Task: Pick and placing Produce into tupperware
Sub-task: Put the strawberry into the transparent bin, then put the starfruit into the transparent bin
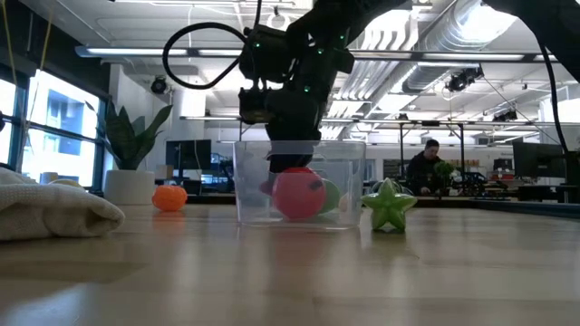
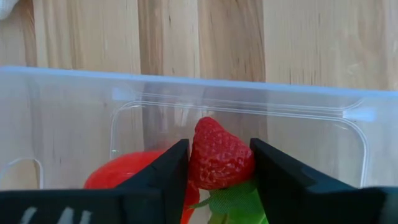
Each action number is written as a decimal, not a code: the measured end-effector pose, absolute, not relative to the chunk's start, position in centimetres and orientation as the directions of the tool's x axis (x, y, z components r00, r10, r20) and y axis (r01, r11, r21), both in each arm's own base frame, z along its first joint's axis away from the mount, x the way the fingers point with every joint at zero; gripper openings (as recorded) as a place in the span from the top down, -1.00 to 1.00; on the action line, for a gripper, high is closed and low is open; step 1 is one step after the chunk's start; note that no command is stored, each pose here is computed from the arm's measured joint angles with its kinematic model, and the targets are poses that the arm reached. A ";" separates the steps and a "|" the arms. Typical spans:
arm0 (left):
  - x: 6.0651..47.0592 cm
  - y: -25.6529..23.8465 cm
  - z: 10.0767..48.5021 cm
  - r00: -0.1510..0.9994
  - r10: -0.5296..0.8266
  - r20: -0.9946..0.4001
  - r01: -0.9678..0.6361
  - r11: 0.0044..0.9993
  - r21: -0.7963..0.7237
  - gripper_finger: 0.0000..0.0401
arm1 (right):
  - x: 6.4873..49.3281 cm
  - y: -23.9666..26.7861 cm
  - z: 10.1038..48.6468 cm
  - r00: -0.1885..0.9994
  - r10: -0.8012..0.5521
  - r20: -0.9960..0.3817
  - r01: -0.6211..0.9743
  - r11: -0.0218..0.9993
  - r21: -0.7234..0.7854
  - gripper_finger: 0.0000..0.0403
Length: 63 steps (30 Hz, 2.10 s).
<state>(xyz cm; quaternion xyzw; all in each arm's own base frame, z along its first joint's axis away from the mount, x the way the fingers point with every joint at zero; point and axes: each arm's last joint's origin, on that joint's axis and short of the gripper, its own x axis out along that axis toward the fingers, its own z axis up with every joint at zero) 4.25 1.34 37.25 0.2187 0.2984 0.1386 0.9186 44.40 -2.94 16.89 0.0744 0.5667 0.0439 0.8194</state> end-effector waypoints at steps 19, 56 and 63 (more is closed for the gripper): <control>4.2 1.3 37.3 0.784 0.385 -0.487 -0.124 0.866 0.485 0.44 | 44.5 -2.9 18.1 0.332 0.155 -0.931 0.016 0.985 0.170 0.15; 4.3 1.3 37.3 0.783 0.385 -0.488 -0.124 0.866 0.484 0.44 | 30.9 8.5 29.6 0.250 -0.055 -0.967 0.671 0.729 0.132 0.15; 4.3 1.3 37.3 0.783 0.385 -0.488 -0.124 0.866 0.485 0.44 | 31.0 9.0 23.4 0.271 0.033 -0.962 0.762 0.604 0.235 0.15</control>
